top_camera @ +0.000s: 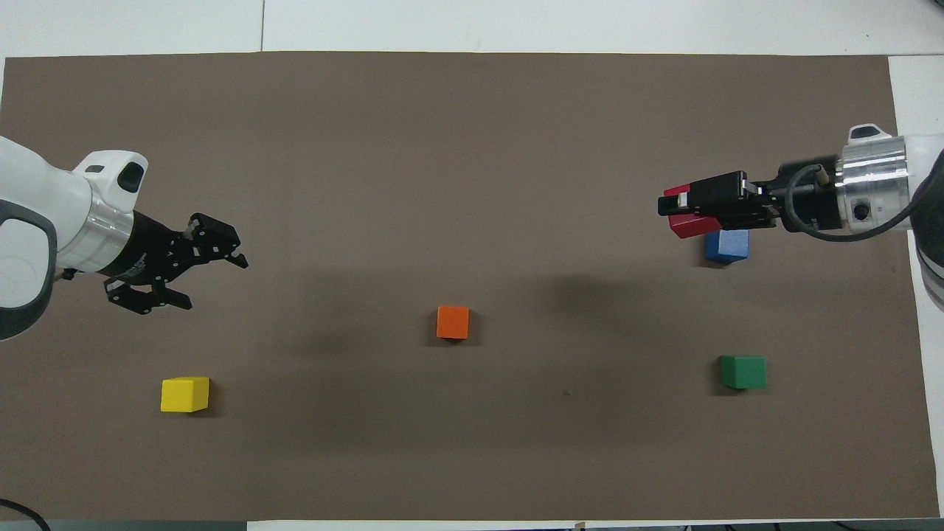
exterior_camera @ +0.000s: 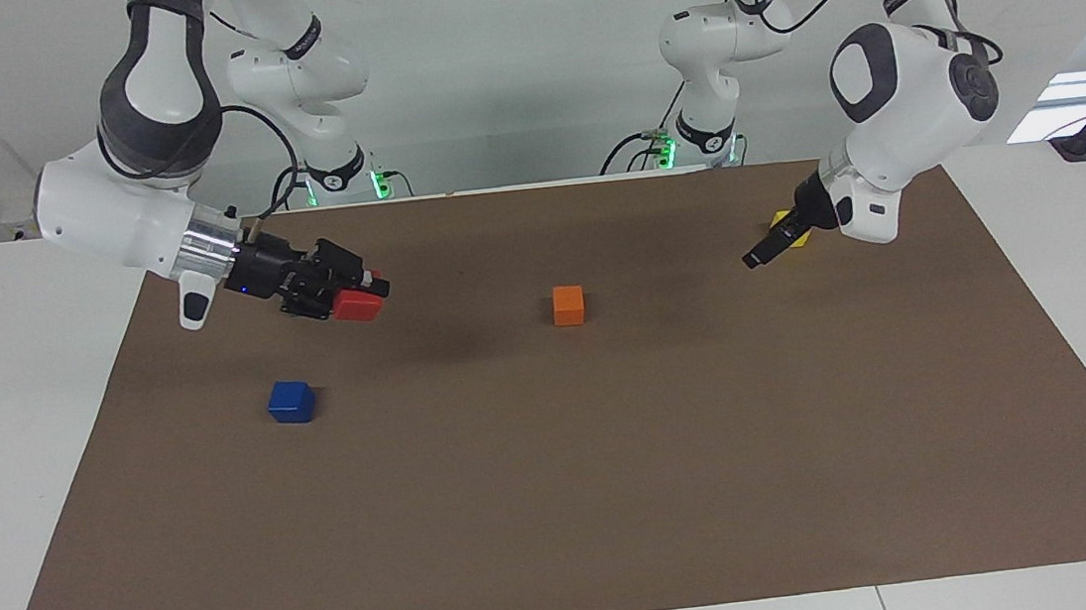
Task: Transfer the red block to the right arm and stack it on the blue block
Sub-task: 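Lower the red cube onto the blue cube with the right gripper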
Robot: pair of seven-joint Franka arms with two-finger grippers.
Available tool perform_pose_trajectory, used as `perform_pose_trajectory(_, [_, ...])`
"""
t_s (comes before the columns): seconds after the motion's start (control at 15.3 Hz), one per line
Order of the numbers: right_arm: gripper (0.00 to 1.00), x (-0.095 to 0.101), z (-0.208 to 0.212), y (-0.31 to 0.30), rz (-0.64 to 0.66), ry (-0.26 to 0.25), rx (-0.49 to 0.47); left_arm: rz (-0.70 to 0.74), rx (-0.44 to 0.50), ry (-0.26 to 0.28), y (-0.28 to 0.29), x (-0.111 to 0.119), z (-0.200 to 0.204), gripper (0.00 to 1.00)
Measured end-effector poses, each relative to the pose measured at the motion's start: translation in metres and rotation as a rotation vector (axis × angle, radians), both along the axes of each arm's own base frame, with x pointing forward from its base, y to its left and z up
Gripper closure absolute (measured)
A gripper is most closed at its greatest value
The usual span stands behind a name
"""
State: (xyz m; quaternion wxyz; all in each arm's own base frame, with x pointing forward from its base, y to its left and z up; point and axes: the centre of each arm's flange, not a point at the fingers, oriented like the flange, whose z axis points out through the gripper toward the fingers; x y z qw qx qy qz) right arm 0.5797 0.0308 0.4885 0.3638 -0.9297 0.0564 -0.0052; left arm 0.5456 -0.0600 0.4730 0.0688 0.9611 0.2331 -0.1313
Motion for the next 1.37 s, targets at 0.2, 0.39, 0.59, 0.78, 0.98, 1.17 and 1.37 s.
perform_pose_trajectory(0.2, [0.44,0.004,0.002,-0.016,-0.006,0.005,-0.281,-0.084,0.085,-0.029,0.002,0.012,0.015,0.0])
perform_pose_trajectory(0.39, [0.44,0.005,0.0,-0.025,-0.003,0.021,-0.515,-0.152,0.159,-0.039,-0.009,0.01,0.024,0.0])
perform_pose_trajectory(0.59, [0.44,0.006,-0.009,-0.021,0.015,0.022,-0.649,-0.167,0.17,-0.063,-0.013,0.007,0.04,0.0])
perform_pose_trajectory(0.78, [0.44,0.009,-0.025,-0.016,0.014,0.002,-0.711,-0.229,0.165,-0.087,-0.003,0.005,0.059,0.0])
perform_pose_trajectory(0.98, [0.44,0.01,-0.052,-0.018,-0.013,-0.019,-0.741,-0.258,0.157,-0.096,0.006,0.005,0.066,0.0])
perform_pose_trajectory(1.17, [0.44,0.007,-0.073,-0.019,0.0,-0.006,-0.762,-0.234,0.157,-0.078,0.022,0.005,0.062,0.0])
perform_pose_trajectory(1.37, [0.44,0.008,-0.088,-0.023,-0.008,-0.01,-0.763,-0.216,0.154,-0.056,0.04,0.003,0.053,0.0])
